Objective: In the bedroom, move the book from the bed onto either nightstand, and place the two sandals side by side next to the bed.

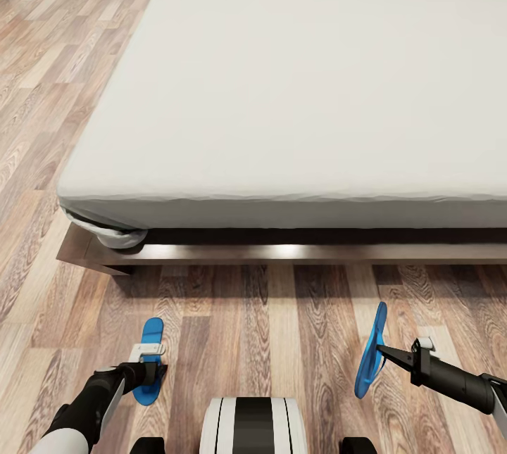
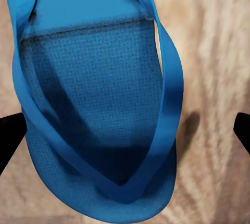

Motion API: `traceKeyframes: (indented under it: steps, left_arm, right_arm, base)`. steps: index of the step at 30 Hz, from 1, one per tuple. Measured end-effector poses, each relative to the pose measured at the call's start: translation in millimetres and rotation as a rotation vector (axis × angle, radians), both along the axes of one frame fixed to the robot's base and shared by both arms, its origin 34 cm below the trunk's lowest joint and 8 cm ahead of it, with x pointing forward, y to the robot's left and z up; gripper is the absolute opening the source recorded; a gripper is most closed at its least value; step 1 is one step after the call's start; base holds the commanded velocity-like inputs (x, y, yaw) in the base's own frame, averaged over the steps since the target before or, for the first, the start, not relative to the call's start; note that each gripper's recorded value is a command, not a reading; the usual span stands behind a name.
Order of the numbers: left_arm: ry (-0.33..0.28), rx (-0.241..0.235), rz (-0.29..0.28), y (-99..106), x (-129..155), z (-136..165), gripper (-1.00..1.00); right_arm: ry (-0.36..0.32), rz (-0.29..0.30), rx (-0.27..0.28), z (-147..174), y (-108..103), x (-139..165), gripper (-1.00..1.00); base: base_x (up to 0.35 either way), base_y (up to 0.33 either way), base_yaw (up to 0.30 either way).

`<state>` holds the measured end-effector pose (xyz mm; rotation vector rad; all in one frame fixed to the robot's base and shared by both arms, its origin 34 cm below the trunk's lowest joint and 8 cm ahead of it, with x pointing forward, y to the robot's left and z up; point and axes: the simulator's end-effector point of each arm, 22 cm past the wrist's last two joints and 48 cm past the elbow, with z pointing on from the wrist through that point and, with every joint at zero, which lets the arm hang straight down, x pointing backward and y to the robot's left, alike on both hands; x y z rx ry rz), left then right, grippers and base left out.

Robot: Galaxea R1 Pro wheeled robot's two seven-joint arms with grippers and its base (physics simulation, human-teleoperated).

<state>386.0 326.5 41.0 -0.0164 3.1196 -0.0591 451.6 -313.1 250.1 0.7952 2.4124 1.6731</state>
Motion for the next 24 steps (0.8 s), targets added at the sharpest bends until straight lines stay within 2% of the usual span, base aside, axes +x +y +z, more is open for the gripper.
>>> traceKeyframes:
  steps: [6, 24]
  left_arm:
    - [0.0, 0.0, 0.0, 0, 0, 0, 1.0]
    - [-0.074, 0.0, 0.0, 0, 32, 25, 1.0]
  right_arm:
    - [0.0, 0.0, 0.0, 0, 0, 0, -1.0]
    - [-0.072, 0.002, -0.003, 29, 0, 16, -1.0]
  base:
    - [0.0, 0.0, 0.0]
    - [0.0, 0.0, 0.0]
